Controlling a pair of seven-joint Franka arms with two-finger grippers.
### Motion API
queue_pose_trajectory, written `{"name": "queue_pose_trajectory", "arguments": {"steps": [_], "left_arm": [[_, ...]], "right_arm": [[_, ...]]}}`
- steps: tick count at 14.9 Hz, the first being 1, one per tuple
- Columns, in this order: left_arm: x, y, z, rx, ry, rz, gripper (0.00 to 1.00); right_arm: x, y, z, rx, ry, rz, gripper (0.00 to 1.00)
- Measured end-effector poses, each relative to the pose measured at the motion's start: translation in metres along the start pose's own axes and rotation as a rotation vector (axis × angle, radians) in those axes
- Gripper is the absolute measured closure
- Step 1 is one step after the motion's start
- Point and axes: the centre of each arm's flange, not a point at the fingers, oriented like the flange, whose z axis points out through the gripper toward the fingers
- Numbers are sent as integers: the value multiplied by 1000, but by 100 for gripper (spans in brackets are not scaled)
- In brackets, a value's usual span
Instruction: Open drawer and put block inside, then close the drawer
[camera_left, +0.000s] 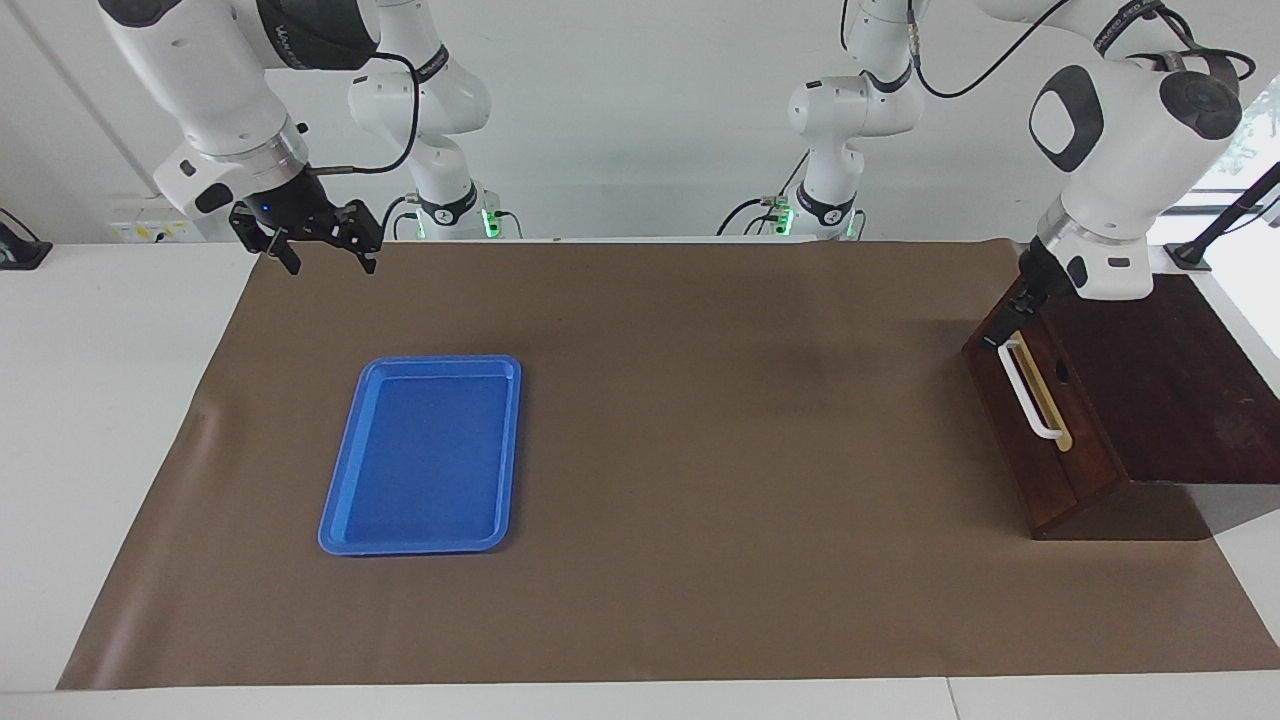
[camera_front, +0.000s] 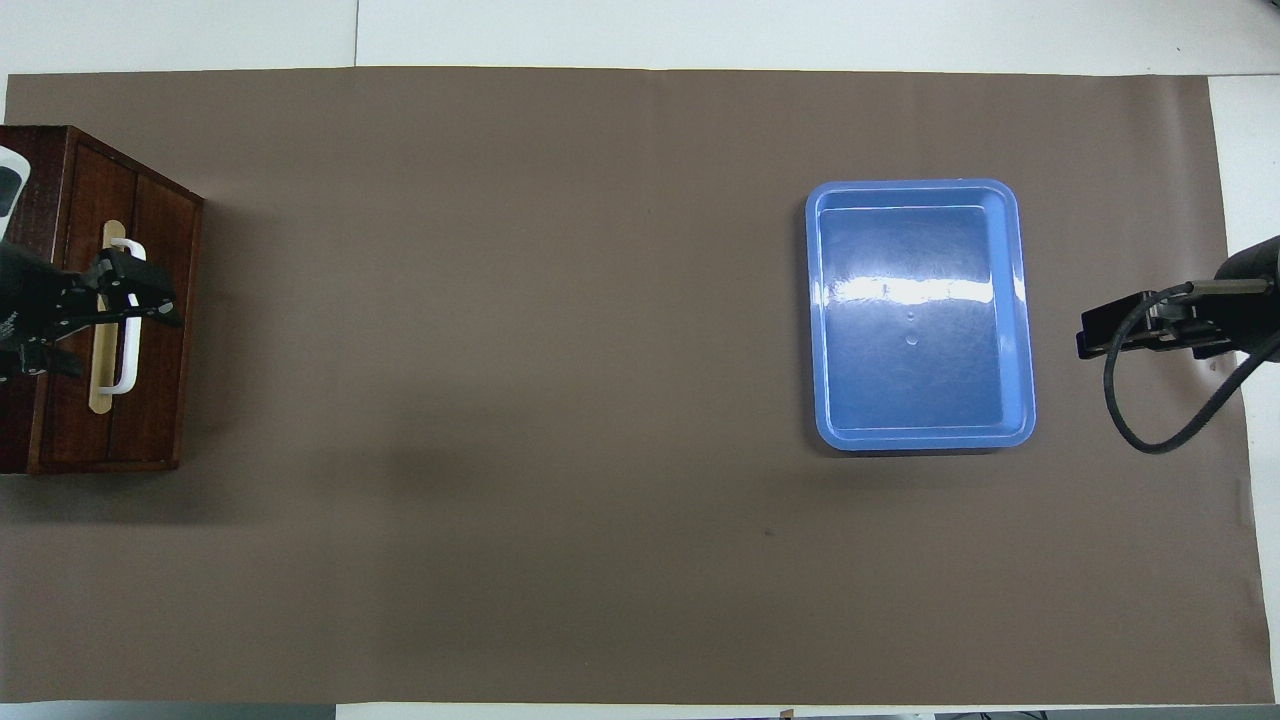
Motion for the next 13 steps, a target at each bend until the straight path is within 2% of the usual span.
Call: {"name": "queue_pose_trajectory", "arguments": {"steps": [4, 8, 13], "left_arm": [[-9, 20, 2, 6, -5, 178, 0], [-8, 14, -9, 4, -1, 328, 0], [-13, 13, -32, 3, 3, 381, 0]], "right_arm": [[0, 0, 0, 0, 0, 0, 0], [0, 0, 0, 0, 0, 0, 0], [0, 0, 0, 0, 0, 0, 0]]}}
